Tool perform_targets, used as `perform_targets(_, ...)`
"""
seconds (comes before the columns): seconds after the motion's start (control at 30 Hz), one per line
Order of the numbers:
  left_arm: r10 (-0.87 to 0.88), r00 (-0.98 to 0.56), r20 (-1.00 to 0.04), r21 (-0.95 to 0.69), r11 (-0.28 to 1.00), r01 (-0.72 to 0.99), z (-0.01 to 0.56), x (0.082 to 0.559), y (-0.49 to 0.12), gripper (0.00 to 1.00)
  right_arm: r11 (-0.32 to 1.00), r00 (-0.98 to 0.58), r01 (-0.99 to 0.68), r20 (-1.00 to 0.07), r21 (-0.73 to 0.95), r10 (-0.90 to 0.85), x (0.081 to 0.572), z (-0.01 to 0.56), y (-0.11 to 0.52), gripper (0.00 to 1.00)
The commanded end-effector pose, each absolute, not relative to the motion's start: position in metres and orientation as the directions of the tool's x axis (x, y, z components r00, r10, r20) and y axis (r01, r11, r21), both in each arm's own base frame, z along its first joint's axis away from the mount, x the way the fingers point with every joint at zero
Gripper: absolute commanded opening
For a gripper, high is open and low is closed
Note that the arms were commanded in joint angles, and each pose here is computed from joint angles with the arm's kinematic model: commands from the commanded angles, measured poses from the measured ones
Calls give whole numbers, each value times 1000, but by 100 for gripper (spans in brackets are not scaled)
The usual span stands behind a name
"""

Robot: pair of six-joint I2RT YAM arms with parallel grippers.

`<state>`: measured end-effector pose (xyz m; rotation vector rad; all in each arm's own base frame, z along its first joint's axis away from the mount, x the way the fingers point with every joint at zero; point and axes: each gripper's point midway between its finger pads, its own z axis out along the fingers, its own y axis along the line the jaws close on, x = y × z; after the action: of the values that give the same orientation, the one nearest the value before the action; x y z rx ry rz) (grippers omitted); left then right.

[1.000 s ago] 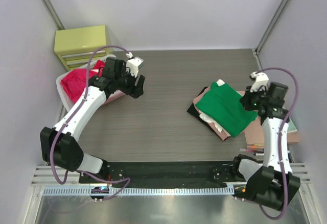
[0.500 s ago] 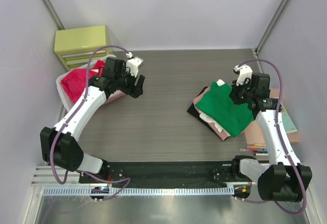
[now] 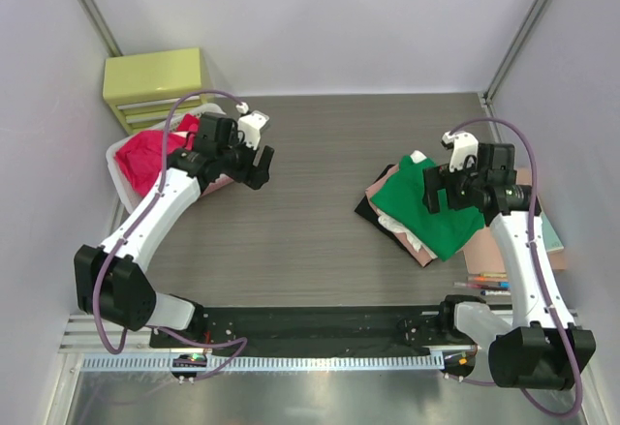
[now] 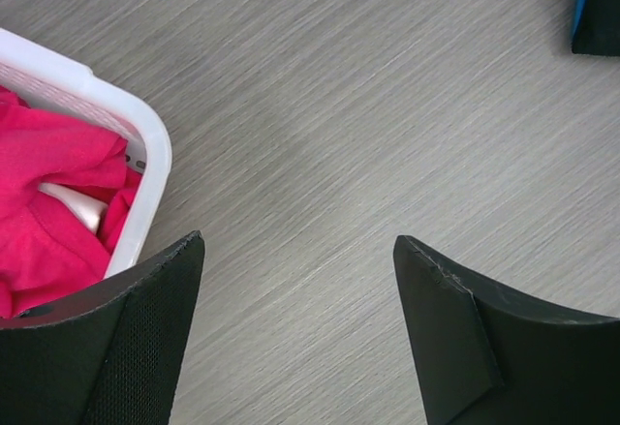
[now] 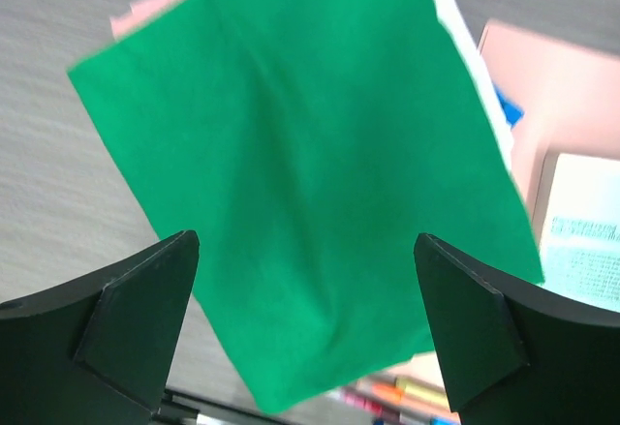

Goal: Fold and stack the t-shirts

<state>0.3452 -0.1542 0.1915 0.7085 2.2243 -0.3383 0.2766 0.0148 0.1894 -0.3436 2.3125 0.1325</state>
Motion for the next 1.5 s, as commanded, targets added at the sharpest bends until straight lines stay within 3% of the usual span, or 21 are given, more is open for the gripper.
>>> perform_targets(0.0,368,-489,-791,29,820,571,212,352,-151,80,959,-693,-280,-683,-39,-230,260,187,9,100)
perform_targets(0.13,369,-491,-789,28,820,571,211,354,-151,81,952,-766,-299,-580,-62,-278,263,157,0,100)
perform_targets(0.17,368,-489,-791,30,821,570,212,355,-151,80,953,-818,-300,-502,-44,-280,263,135,-3,100)
perform_targets(0.27,374,-491,-787,37,823,567,211,357,-151,81,950,-865,-311,-410,-12,-288,263,109,-4,100)
perform_targets(0.47,383,-505,-774,31,818,574,202,358,-152,81,945,-887,-325,-355,29,-294,261,84,0,100)
perform_targets(0.7,381,-505,-774,27,817,576,203,360,-153,81,937,-837,-350,-454,14,-306,267,119,5,100)
perform_targets(0.93,387,-516,-764,23,816,578,195,360,-153,81,926,-607,-376,-746,-33,-273,285,260,25,100)
perform_targets(1.03,387,-517,-763,21,815,580,195,361,-154,81,927,-576,-372,-774,-40,-264,285,285,27,100)
perform_targets(1.2,385,-512,-768,24,815,578,198,361,-154,81,929,-625,-370,-737,-14,-260,287,251,26,100)
perform_targets(1.47,386,-516,-765,24,818,575,194,359,-152,81,924,-810,-364,-530,115,-252,270,127,30,100)
